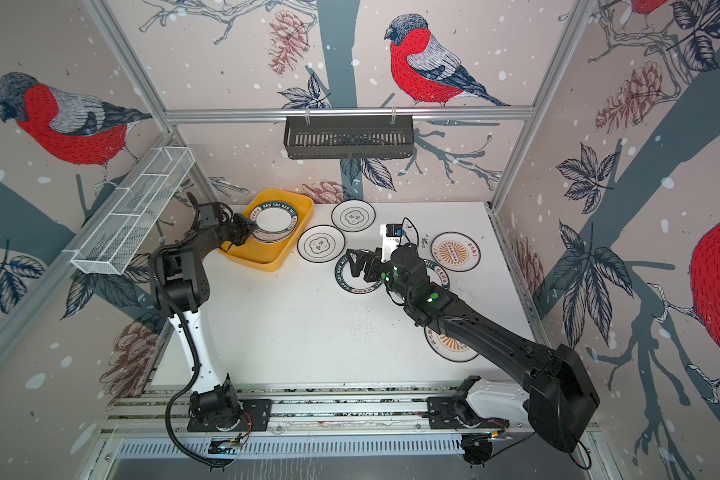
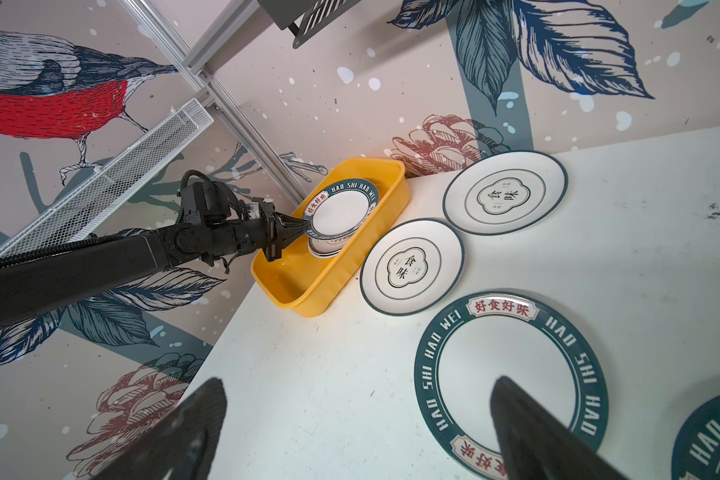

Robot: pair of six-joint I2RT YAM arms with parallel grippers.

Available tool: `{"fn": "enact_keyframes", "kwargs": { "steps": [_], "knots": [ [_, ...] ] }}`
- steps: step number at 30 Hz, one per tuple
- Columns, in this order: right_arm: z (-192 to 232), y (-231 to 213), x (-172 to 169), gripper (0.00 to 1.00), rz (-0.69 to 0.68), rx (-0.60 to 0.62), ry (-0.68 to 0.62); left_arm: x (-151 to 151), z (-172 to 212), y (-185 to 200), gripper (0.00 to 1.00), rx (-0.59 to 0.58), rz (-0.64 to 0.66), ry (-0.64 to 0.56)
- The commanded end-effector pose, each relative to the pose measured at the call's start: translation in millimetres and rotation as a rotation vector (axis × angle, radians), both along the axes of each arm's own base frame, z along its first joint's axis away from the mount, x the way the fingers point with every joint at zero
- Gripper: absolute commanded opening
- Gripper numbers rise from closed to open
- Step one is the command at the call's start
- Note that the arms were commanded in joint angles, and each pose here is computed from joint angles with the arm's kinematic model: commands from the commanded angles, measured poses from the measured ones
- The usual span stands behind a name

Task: Place the plates into the plastic bin on the countertop
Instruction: 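Tip the held plate down onto the stack in the bin and open the left gripper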

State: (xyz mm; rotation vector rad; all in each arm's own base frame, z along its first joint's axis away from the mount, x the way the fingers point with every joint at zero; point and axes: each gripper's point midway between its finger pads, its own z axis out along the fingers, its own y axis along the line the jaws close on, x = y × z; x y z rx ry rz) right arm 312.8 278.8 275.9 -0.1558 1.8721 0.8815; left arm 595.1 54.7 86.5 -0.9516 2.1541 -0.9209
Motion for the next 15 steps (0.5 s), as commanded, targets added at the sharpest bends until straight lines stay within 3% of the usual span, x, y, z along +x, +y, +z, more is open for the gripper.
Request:
{"fn": "enact_keyframes", "kwargs": {
  "steps": [1, 11, 15],
  "knots": [
    [6, -2, 2, 1.0, -0.016, 0.004, -0.021, 0, -3, 1, 0.0, 0.021, -0.011, -0.001],
    [0, 2, 4, 1.0, 0.002, 0.003, -0.008, -8, -17, -1, 0.01, 0.055, -0.027, 0.048],
    [-1, 4, 4, 1.0, 0.007, -0.001, -0.005, -9, -17, 1, 0.15, 0.071, -0.024, 0.056]
  ]
}}
